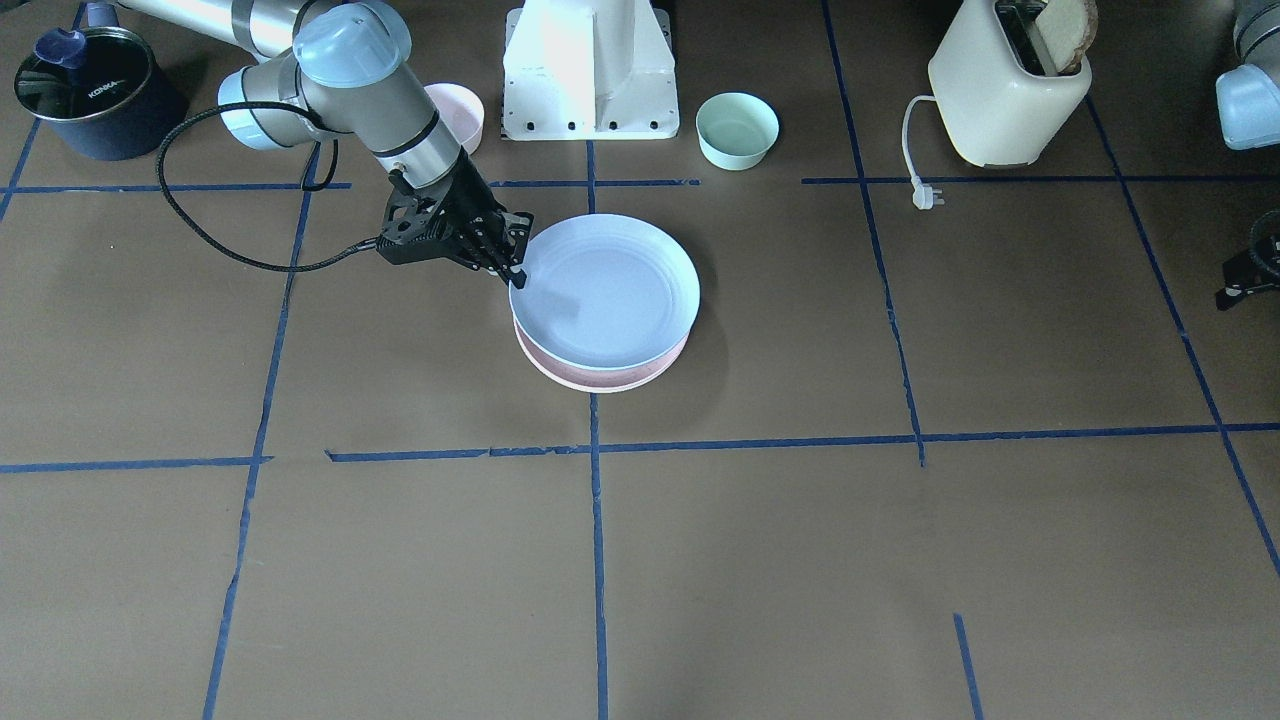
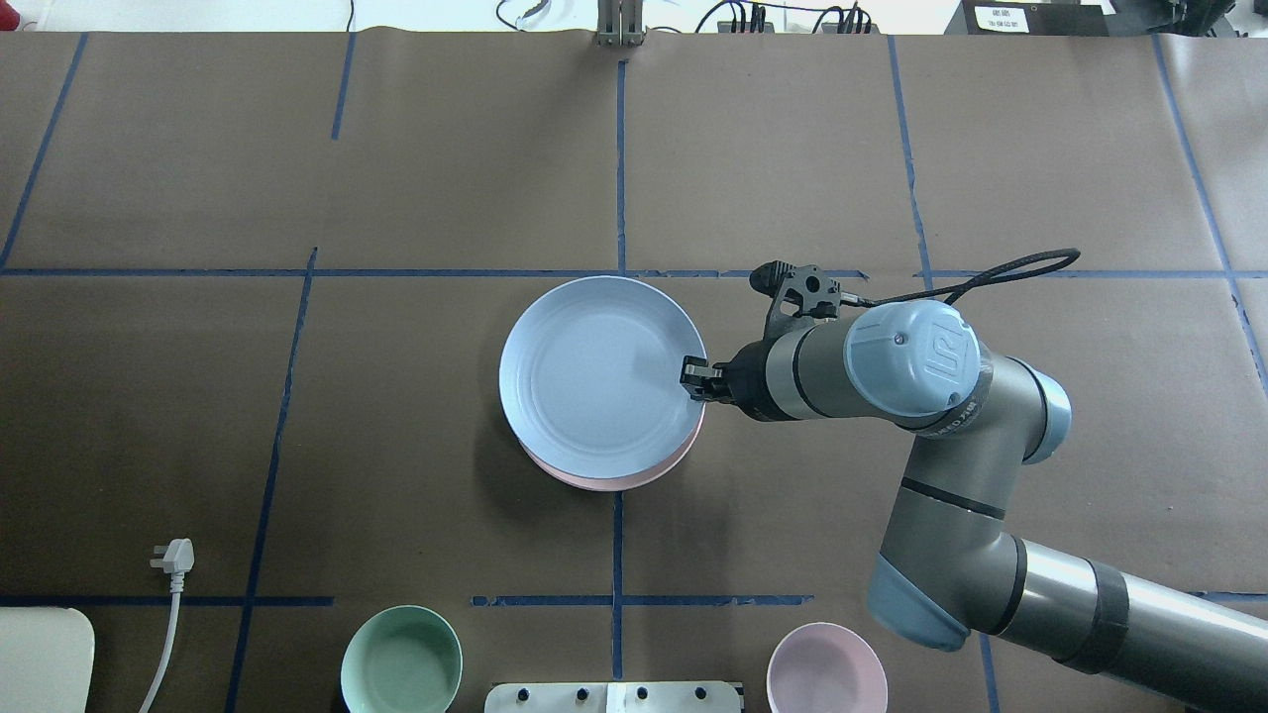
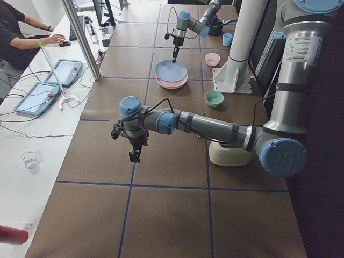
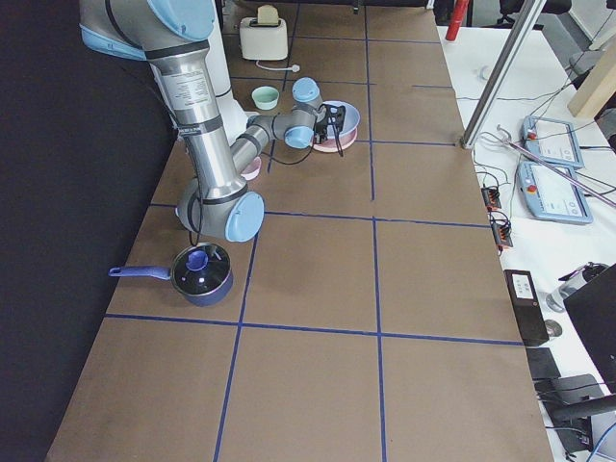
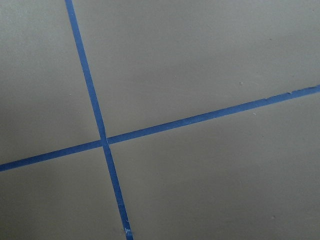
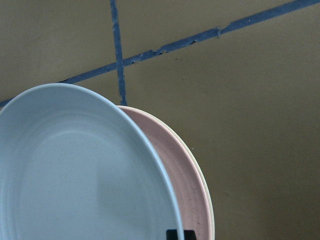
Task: Stack three plates with pink and blue
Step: 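Lower the light blue plate onto the pink plate and open the right gripper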
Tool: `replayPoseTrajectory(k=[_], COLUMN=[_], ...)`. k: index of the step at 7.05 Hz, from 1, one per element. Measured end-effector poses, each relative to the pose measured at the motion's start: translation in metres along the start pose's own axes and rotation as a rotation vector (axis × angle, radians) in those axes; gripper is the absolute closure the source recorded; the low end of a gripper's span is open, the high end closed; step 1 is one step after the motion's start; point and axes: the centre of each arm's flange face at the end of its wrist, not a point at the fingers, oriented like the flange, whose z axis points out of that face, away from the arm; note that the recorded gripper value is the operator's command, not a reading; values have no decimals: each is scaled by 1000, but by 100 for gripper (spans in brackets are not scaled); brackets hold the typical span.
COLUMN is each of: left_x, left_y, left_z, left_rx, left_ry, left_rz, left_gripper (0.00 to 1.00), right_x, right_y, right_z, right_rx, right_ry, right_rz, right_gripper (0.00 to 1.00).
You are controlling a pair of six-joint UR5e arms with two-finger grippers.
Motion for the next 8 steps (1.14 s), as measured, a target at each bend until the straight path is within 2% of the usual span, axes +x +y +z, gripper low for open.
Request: replayPoseTrajectory(k=[1, 2, 3, 4, 8], left_x=[0, 0, 1, 1, 1], left_y=[0, -1, -1, -1, -2], left_z=[0, 0, -1, -1, 0], left_rx=[1, 1, 1, 2, 1], left_ry=[0, 0, 0, 0, 0], left_rz=[0, -1, 0, 1, 0], left_gripper=[0, 0, 0, 0, 0], right_x=[-1, -2, -2, -2, 12], right_y=[2, 5, 6, 7, 10], right_z=[0, 0, -1, -2, -11], right_rx=[-3, -6, -8, -10, -10], right_ry=[-2, -3, -5, -8, -4], right_rz=[-1, -3, -4, -6, -7], right_gripper=[95, 89, 25, 0, 0])
